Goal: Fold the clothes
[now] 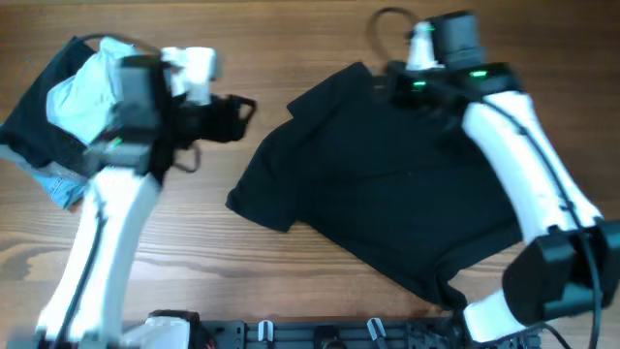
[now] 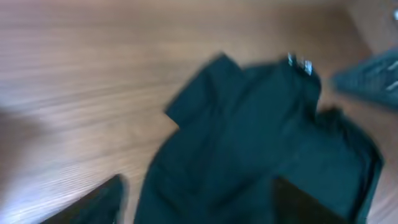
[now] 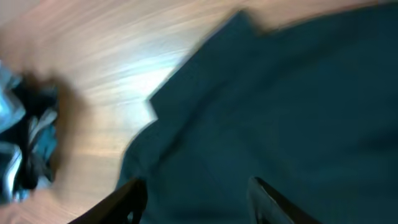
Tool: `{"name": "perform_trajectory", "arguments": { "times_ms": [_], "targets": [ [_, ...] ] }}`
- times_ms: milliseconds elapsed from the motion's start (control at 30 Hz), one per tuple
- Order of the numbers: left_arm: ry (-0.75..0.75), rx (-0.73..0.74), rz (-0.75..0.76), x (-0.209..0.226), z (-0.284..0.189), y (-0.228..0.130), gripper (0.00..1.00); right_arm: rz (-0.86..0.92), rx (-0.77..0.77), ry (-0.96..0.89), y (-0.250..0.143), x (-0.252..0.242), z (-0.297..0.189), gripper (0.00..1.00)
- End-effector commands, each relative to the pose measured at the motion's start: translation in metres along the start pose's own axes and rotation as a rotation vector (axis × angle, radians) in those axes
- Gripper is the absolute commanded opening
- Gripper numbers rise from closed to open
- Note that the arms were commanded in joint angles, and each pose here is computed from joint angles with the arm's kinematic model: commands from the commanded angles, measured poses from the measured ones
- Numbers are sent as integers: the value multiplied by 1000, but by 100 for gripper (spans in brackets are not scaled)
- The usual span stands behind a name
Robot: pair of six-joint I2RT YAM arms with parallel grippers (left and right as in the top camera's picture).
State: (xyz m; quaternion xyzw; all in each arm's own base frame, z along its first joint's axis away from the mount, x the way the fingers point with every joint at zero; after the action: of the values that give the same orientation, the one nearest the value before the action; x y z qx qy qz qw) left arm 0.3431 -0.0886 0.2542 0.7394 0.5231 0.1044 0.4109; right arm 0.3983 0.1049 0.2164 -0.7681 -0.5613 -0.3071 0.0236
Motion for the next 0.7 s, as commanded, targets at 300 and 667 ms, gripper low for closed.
{"name": "perform_trajectory", "arguments": {
  "times_ms": [300, 667],
  "targets": [
    [-52, 320, 37, -8, 232, -110, 4, 108, 29, -255, 9, -94, -35, 61],
    [343, 457, -432, 141, 159, -142, 4, 362, 367, -708, -50, -177, 22, 26]
  ]
}}
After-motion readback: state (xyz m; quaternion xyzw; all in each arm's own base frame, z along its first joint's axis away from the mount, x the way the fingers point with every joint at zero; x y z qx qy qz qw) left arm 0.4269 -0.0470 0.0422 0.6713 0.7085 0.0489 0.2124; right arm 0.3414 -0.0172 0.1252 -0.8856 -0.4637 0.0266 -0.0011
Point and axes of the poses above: each gripper's point midway between its finger pads, its own z axis out along the fingers, its own x axis along the line the jaws close on, y = z × x, the point moved 5 cm from there along -z, back along the fingers, and after that the axes turned 7 degrees about z, right-handed, at the moved point
